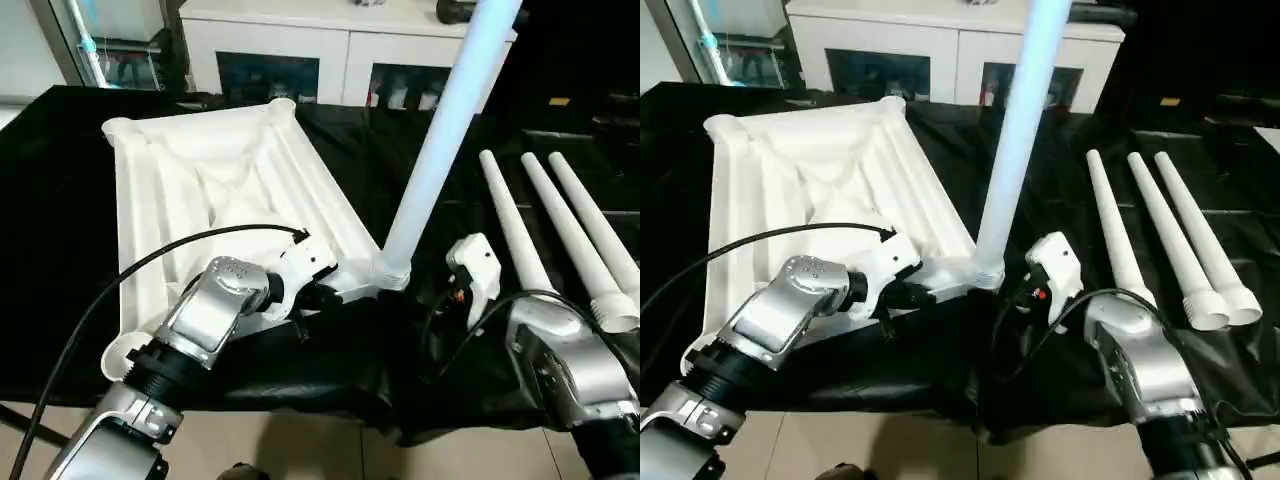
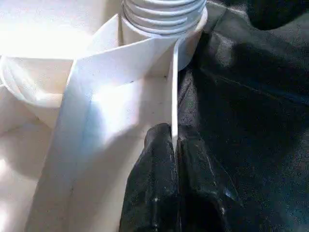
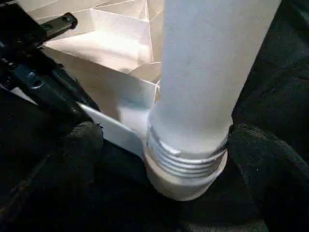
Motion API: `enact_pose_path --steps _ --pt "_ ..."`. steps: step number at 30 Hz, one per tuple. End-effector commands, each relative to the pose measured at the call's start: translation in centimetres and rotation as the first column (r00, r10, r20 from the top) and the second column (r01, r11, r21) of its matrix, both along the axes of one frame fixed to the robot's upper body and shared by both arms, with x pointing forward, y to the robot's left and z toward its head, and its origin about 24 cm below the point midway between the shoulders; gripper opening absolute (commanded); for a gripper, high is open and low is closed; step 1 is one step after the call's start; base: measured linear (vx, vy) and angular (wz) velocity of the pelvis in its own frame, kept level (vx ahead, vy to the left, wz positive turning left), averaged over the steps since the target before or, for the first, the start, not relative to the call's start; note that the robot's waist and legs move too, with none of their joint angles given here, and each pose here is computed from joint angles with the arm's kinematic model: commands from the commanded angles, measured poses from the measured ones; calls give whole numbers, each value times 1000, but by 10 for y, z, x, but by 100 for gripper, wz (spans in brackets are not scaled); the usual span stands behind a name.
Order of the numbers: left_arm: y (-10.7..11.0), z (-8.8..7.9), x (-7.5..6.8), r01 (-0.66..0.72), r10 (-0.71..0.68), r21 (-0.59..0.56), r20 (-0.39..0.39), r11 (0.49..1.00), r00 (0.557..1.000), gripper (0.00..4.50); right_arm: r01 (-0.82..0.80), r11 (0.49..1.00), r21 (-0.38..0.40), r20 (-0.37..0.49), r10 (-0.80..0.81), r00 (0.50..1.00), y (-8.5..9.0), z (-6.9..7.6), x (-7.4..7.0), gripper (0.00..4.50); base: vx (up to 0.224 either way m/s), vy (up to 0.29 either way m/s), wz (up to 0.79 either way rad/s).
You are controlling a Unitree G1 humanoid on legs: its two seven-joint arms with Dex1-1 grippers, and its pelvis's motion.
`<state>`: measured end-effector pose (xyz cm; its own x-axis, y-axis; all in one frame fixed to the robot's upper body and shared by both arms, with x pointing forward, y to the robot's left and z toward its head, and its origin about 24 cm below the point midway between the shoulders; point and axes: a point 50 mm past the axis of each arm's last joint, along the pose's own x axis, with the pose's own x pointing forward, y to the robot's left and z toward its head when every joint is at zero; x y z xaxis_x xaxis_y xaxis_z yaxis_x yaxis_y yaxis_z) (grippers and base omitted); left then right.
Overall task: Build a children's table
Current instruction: Rotate leg to tighten
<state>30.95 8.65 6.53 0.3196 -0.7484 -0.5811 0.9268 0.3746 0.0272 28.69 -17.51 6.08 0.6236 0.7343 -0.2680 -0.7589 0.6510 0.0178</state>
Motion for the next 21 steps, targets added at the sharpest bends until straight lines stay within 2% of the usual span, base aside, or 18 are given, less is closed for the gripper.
enact_pose_path --steps 1,6,7,9,14,18,21 --pt "-18 6 -8 98 -99 -68 -10 993 995 0 -27 1000 13 8 27 1000 5 1 2 449 0 0 0" --pt "-16 4 -11 107 -108 -55 -14 993 994 0 -20 1000 11 14 20 1000 7 -2 6 449 0 0 0" --pt "-16 4 -11 110 -111 -51 -16 993 994 0 -13 1000 10 10 13 1000 7 -4 8 421 0 0 0" --pt "-16 4 -11 111 -112 -49 -16 993 994 0 -10 1000 9 9 10 1000 7 -5 9 421 0 0 0" --pt "-15 3 -11 116 -116 -39 -15 993 993 0 -3 1000 21 17 3 1000 8 -6 12 365 0 0 0" --pt "-15 3 -11 116 -116 -36 -16 993 993 0 -5 1000 29 22 5 1000 9 -6 14 345 0 0 0" --pt "-14 3 -11 115 -116 -34 -18 993 993 0 -6 999 36 26 5 1000 9 -6 14 312 0 0 0"
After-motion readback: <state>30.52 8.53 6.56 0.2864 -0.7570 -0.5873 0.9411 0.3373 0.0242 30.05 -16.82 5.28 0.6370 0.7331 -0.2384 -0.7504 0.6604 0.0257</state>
